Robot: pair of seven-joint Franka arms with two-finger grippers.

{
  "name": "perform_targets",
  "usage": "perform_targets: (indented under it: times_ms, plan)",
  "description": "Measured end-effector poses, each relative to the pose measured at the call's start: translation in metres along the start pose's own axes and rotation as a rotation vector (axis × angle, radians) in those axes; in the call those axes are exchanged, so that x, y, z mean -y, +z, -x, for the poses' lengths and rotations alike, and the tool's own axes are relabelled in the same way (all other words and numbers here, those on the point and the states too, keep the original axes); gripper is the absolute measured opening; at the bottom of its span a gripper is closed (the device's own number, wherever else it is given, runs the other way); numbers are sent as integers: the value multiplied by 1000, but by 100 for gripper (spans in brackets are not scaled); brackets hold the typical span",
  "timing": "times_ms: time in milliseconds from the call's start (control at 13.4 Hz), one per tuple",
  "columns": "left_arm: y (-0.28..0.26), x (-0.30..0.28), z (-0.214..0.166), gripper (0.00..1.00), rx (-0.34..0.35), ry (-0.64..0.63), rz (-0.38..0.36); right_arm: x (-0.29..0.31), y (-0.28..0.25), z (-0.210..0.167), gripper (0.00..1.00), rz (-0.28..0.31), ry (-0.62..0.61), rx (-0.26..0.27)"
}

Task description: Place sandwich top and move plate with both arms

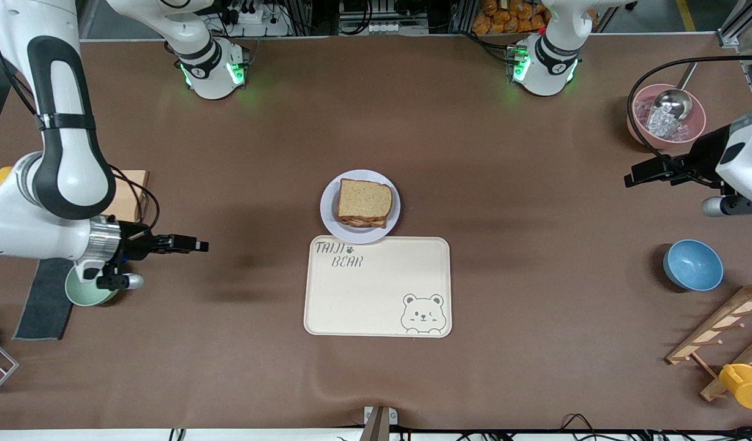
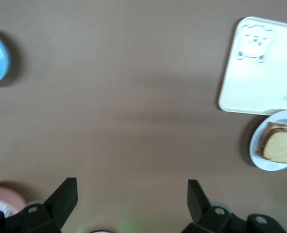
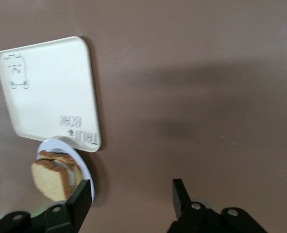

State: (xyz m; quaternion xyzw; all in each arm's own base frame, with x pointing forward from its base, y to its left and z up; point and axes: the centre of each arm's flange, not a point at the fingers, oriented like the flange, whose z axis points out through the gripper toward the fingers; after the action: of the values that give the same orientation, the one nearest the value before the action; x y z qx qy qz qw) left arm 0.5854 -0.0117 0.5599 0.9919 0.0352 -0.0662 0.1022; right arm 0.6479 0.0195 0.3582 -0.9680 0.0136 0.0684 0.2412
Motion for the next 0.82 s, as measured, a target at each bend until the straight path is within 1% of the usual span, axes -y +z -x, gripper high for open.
perform_targets:
  times_ms: [75, 149, 224, 299, 373, 523, 672, 821]
  plan:
    - [9, 2, -4, 100, -1, 23, 31, -5, -11, -1, 77, 27, -8, 2]
    - [20, 1, -7, 100, 0, 44, 71, -8, -24, -1, 81, 46, -16, 10]
    - [33, 0, -11, 100, 2, 61, 112, -10, -37, -1, 81, 72, -25, 14]
    - [47, 0, -13, 100, 0, 72, 148, -12, -49, -2, 83, 105, -36, 12]
    - [60, 0, -15, 100, 1, 75, 183, -12, -60, -2, 83, 135, -48, 5]
    - [90, -3, -15, 100, 16, 64, 281, -8, -81, 1, 99, 204, -75, -15]
    - [126, -6, -12, 100, 37, 69, 382, -1, -109, 9, 100, 286, -106, -42]
    - [169, -2, -6, 100, 65, 97, 462, 8, -144, 22, 100, 359, -134, -84]
